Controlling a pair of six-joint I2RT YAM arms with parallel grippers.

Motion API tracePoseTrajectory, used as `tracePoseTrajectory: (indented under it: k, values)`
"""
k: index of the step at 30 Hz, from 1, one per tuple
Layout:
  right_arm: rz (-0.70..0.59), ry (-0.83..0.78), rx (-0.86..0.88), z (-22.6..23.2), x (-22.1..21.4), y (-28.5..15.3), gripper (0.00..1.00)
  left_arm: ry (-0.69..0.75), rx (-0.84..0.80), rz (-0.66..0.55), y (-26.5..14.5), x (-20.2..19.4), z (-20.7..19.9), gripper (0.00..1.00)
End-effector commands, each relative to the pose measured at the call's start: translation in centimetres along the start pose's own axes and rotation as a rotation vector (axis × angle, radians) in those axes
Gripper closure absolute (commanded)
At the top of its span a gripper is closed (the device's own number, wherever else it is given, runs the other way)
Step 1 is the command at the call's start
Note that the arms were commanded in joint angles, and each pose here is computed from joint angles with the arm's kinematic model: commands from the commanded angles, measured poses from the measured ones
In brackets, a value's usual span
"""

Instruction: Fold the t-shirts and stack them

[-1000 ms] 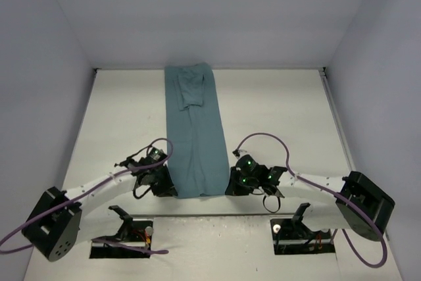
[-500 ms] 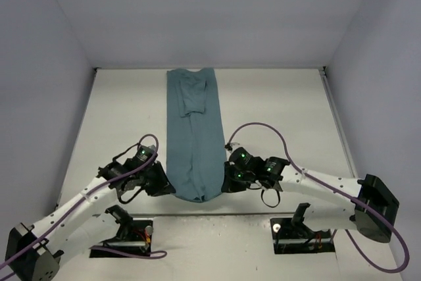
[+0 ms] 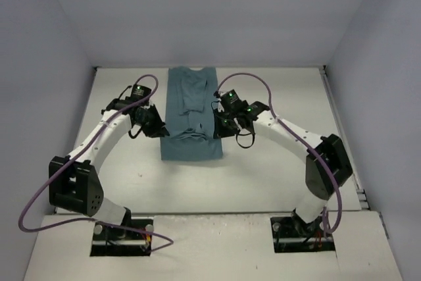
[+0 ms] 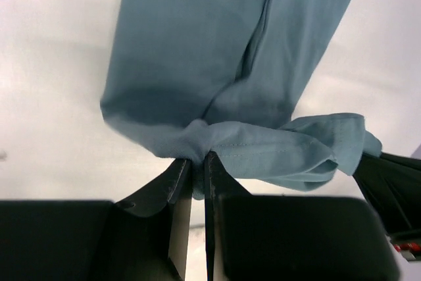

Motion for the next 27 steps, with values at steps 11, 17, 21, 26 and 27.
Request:
tracePoseTrajectory:
  k: [11,17,21,26,27]
  values:
    - [0.003,-0.017,0.007,-4.3,8.8,5.9,0.99,0.098,-0.034,-0.004,5.4,10.2,-3.6,1.00]
    - [-0.011,-0.002,0.001,-6.0,10.7,7.3,0.76,0.121,-0.052,0.014,7.4,12.0,-4.4,0.89]
    - [-0.061,0.020,-0.012,-7.4,12.7,7.0,0.64,0.100,-0.057,-0.024,6.9,13.7,-4.1,0.64]
    - [-0.177,-0.062,-0.038,-7.6,16.0,4.4,0.61,0.146,-0.130,-0.140,3.6,16.7,-5.8,0.55]
    - [-0.202,-0.108,-0.036,-7.4,16.5,3.5,0.60,0.162,-0.144,-0.168,2.6,16.8,-6.2,0.54]
Point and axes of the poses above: each gripper's point midway between its finger pads, its own y axis out along the fingers, its own z axis along the line the jaws close on, x = y × z, the point moved 8 cm from there along -y, back along the fingers, and after that the axes turned 3 degrees about -y, right-handed, at the moved point
